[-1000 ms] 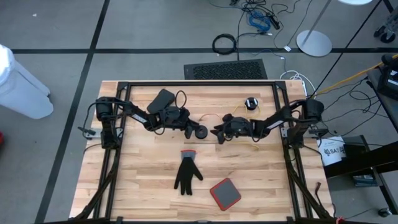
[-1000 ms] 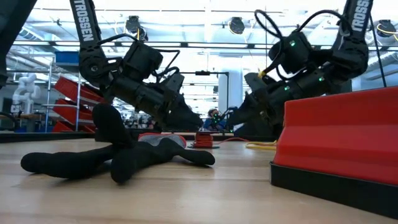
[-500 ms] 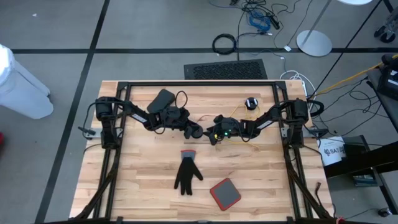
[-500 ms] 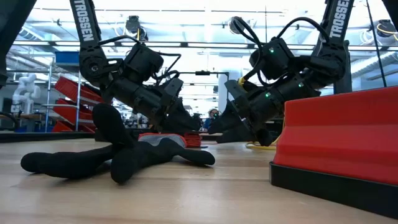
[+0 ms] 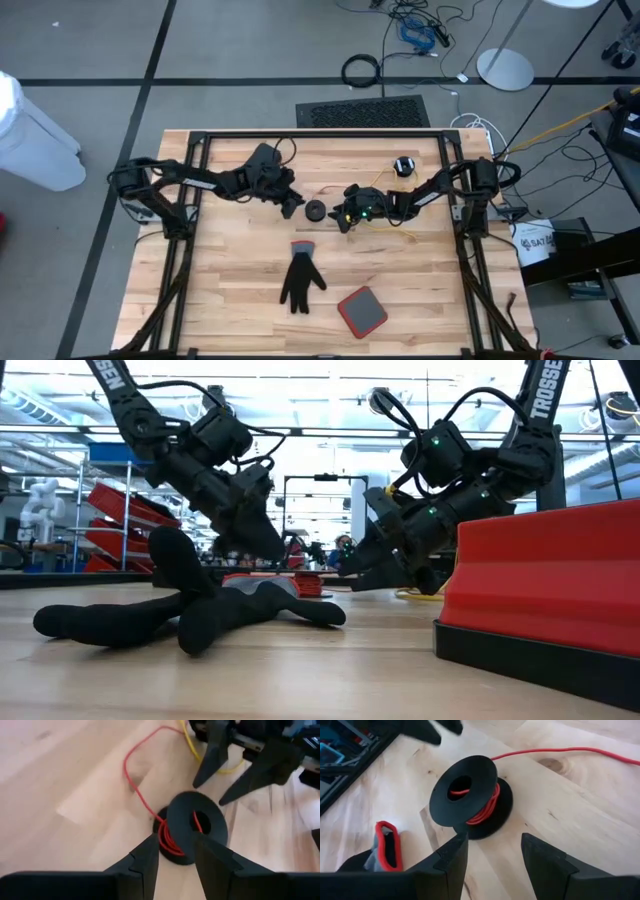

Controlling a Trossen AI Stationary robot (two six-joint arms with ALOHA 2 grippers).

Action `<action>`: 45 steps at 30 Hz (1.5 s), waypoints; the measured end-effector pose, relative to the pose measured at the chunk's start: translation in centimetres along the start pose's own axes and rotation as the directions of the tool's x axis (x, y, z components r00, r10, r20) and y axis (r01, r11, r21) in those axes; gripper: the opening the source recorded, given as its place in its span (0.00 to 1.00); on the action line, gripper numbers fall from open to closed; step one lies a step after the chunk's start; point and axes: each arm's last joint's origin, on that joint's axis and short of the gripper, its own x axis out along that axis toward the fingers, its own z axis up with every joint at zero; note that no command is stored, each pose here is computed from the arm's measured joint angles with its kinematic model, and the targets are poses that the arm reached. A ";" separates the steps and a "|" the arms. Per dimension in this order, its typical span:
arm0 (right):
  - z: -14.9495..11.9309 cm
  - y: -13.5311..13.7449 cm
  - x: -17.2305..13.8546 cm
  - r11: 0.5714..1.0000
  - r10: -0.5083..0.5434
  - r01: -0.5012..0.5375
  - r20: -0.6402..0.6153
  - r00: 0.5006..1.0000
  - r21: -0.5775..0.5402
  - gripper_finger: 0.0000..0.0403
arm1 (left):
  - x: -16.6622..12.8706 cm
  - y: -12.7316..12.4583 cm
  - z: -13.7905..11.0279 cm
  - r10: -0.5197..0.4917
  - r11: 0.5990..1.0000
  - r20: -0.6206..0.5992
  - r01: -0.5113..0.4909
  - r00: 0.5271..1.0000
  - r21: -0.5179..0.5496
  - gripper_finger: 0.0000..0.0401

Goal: Coil cords
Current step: Uncoil the red wire from the black spool

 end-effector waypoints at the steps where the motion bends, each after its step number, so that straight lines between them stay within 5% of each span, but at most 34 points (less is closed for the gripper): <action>1: 0.0 0.0 0.0 1.000 0.004 -0.004 0.001 1.000 0.003 0.42 | 0.0 -0.1 -0.1 -0.002 1.000 -0.007 0.002 1.000 -0.013 0.31; 10: 0.7 0.4 0.0 0.997 0.072 -0.074 0.052 0.996 0.036 0.42 | 0.3 -0.4 -0.2 -0.033 0.998 -0.010 0.032 0.999 -0.050 0.31; 31: 1.8 0.5 2.2 0.999 0.007 -0.007 0.006 1.000 0.040 0.41 | 3.1 -1.2 -1.9 -0.026 0.999 -0.001 0.026 1.000 -0.046 0.31; 45: 2.1 1.3 2.3 0.994 0.092 -0.087 0.073 0.993 -0.066 0.02 | 3.2 -1.7 -2.1 -0.017 1.000 0.005 0.017 1.000 -0.004 0.31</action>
